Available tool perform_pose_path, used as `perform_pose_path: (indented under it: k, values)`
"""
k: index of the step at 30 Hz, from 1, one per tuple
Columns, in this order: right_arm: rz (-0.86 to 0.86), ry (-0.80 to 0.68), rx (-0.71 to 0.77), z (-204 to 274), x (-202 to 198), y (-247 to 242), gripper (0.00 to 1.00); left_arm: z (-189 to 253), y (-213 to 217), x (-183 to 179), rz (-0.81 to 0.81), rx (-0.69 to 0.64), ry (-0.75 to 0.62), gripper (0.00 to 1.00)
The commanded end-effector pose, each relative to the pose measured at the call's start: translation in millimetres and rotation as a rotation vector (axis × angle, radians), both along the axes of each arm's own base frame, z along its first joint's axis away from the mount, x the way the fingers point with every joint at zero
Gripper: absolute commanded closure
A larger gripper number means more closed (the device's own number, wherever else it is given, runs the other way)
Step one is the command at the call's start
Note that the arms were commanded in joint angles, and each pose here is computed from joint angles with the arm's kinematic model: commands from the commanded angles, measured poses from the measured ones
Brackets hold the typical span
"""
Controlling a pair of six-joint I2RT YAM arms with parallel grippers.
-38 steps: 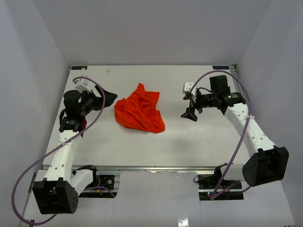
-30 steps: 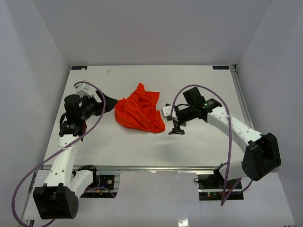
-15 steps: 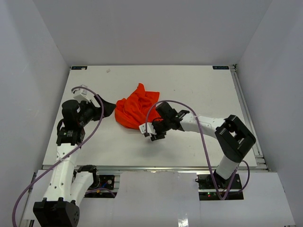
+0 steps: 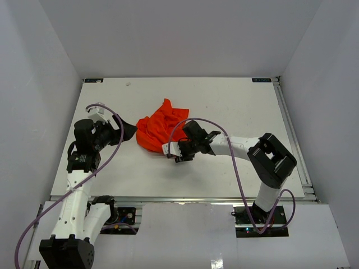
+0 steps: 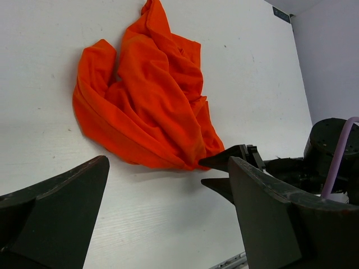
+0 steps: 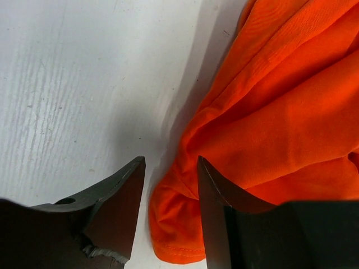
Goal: Fold and stack the t-shirts
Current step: Flatten the tshirt out
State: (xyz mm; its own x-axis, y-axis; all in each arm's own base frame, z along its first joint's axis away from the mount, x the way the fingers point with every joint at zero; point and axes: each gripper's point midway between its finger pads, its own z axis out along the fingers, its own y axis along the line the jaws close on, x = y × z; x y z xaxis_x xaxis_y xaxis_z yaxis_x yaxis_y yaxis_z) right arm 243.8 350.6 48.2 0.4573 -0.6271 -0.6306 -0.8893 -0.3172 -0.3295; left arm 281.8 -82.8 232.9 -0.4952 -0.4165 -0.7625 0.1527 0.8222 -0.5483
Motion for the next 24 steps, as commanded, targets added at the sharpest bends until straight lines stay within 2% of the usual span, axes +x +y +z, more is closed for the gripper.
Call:
perform_pose_path:
  k: [1,19,22,24]
  values:
    - [-0.022,-0.032,0.025,4.2,12.0,12.3,0.52,-0.7,1.2,-0.3,-0.002,0.018,-0.006,0.02]
    - [-0.068,-0.019,-0.001,-16.7,22.4,19.5,0.60,-2.1,1.2,-2.7,0.001,0.013,0.001,0.02]
    - [-0.065,-0.011,-0.012,-21.4,20.1,17.1,0.65,-0.5,1.3,-3.6,0.001,0.014,-0.002,0.02]
    - [-0.062,0.002,-0.030,-26.7,15.9,12.6,0.72,-0.4,1.3,-4.1,0.002,0.015,-0.001,0.02]
